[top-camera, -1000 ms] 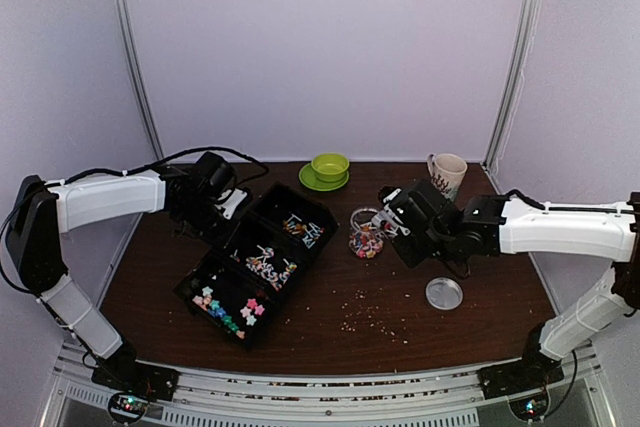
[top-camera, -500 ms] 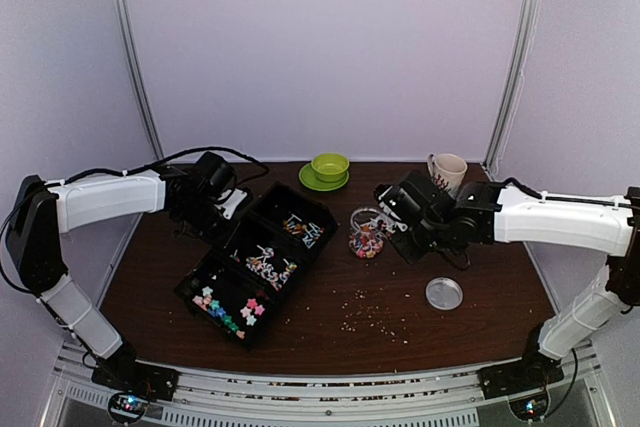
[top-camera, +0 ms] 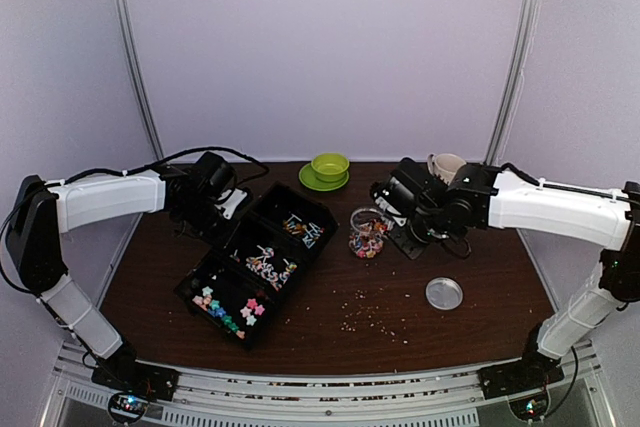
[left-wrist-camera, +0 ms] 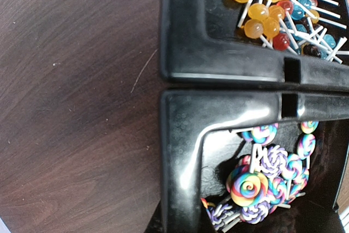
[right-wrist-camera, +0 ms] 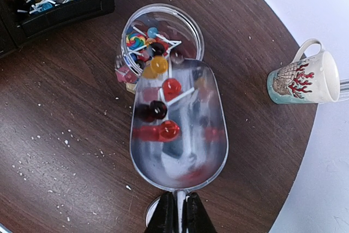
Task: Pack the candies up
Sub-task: Place the fake candies in the packing bottle, then adjust the fake candies in the storage box.
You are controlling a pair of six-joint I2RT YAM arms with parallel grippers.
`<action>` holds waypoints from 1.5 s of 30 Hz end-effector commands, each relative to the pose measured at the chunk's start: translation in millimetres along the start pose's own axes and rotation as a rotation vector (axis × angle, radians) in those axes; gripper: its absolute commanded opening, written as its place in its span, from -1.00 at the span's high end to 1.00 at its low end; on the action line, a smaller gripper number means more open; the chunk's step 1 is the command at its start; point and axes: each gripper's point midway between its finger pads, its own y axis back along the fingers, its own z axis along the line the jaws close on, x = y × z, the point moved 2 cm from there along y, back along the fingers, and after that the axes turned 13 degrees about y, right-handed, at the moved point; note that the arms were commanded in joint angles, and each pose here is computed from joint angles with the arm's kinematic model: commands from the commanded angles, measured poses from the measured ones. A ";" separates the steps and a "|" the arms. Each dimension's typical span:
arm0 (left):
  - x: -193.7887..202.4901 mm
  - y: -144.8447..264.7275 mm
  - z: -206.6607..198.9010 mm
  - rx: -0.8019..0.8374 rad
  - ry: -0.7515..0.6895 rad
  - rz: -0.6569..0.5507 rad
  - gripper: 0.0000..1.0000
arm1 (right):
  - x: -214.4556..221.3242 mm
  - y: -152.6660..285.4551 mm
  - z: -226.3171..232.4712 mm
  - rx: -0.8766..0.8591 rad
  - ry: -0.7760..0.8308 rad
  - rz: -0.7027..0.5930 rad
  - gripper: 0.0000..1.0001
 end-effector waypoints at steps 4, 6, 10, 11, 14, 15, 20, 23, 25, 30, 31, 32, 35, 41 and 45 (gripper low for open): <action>-31.8 25.4 -16.1 0.095 0.024 -0.136 1.00 | -1.2 9.6 -6.0 -0.002 0.024 0.021 1.00; -31.7 24.8 -16.1 0.096 0.025 -0.134 1.00 | -1.2 10.1 -5.6 -0.009 0.028 0.025 1.00; -31.8 24.4 -16.2 0.096 0.025 -0.133 1.00 | -2.0 11.7 -3.8 -0.025 0.044 0.034 1.00; -32.0 24.3 -16.3 0.096 0.025 -0.133 1.00 | -2.2 12.3 -3.6 -0.028 0.050 0.038 1.00; -31.7 23.6 -16.3 0.096 0.025 -0.131 1.00 | -3.0 13.7 -3.5 -0.034 0.069 0.052 1.00; -31.5 23.7 -16.2 0.096 0.025 -0.131 1.00 | -3.1 13.8 -3.4 -0.035 0.076 0.057 1.00; -31.8 23.7 -16.5 0.098 0.026 -0.131 1.00 | -7.3 17.7 -6.3 -0.032 0.095 0.067 1.00; -31.4 23.0 -16.9 0.100 0.024 -0.128 1.00 | -10.5 20.8 -8.7 -0.027 0.104 0.067 1.00; -31.7 23.3 -16.9 0.101 0.025 -0.128 1.00 | -13.3 23.7 -9.7 -0.025 0.111 0.065 1.00; -30.8 21.6 -18.3 0.108 0.024 -0.121 1.00 | -32.5 42.7 -10.7 -0.046 0.108 -0.014 1.00; -30.3 20.7 -19.2 0.115 0.024 -0.116 1.00 | -38.1 47.8 -7.8 -0.058 0.114 -0.040 1.00; -29.2 18.9 -21.3 0.127 0.024 -0.108 1.00 | -43.7 52.7 -6.2 -0.065 0.118 -0.065 1.00; -24.9 13.8 -31.2 0.198 0.027 -0.077 1.00 | -57.3 62.9 -9.4 -0.059 0.098 -0.125 1.00; -8.9 -4.7 -49.9 0.403 0.098 0.040 1.00 | -75.5 80.1 -11.4 -0.082 0.039 -0.240 1.00; 7.0 -16.0 -61.3 0.538 0.158 0.147 1.00 | -77.1 86.7 -8.9 -0.105 0.026 -0.276 1.00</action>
